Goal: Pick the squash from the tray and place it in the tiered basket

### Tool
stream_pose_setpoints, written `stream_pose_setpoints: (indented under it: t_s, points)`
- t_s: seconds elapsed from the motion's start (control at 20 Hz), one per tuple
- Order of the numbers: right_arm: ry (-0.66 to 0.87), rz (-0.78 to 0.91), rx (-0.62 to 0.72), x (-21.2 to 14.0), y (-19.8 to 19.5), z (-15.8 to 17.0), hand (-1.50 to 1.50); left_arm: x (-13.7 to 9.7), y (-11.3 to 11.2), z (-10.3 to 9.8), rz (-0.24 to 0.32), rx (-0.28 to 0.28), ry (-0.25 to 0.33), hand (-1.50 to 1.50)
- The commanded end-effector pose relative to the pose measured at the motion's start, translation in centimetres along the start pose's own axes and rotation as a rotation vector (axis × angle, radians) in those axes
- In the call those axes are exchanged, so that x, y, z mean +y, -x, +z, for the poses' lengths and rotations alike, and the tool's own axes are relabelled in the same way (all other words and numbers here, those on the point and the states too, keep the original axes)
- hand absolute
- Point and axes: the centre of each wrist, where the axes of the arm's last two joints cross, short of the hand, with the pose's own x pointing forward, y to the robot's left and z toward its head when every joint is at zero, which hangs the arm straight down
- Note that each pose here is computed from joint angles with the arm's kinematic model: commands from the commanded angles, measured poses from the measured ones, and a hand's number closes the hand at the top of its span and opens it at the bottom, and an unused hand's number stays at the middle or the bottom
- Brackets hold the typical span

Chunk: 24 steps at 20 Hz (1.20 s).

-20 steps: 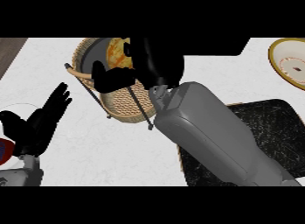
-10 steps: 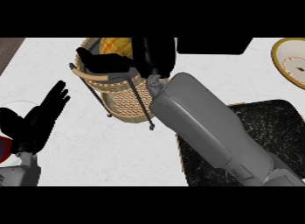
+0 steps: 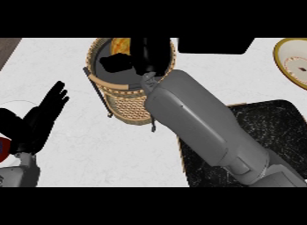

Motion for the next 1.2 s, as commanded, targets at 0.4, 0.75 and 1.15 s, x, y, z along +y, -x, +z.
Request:
stream_pose_setpoints:
  t_s: [0.4, 0.75, 1.15]
  points:
    - [0.222, -0.453, 0.1, -4.7, 1.2, -0.8, -1.5, -1.3, 1.0, 1.4, -0.006, 0.004, -0.009, 0.0]
    - [0.378, -0.438, 0.128, -14.0, 4.4, -2.4, -1.5, 1.5, 0.4, 2.4, 0.007, 0.007, -0.033, 0.0]
    - [0.444, -0.42, 0.14, -24.4, 9.6, 0.9, -1.5, -0.4, 0.4, 1.9, 0.016, 0.011, -0.036, 0.0]
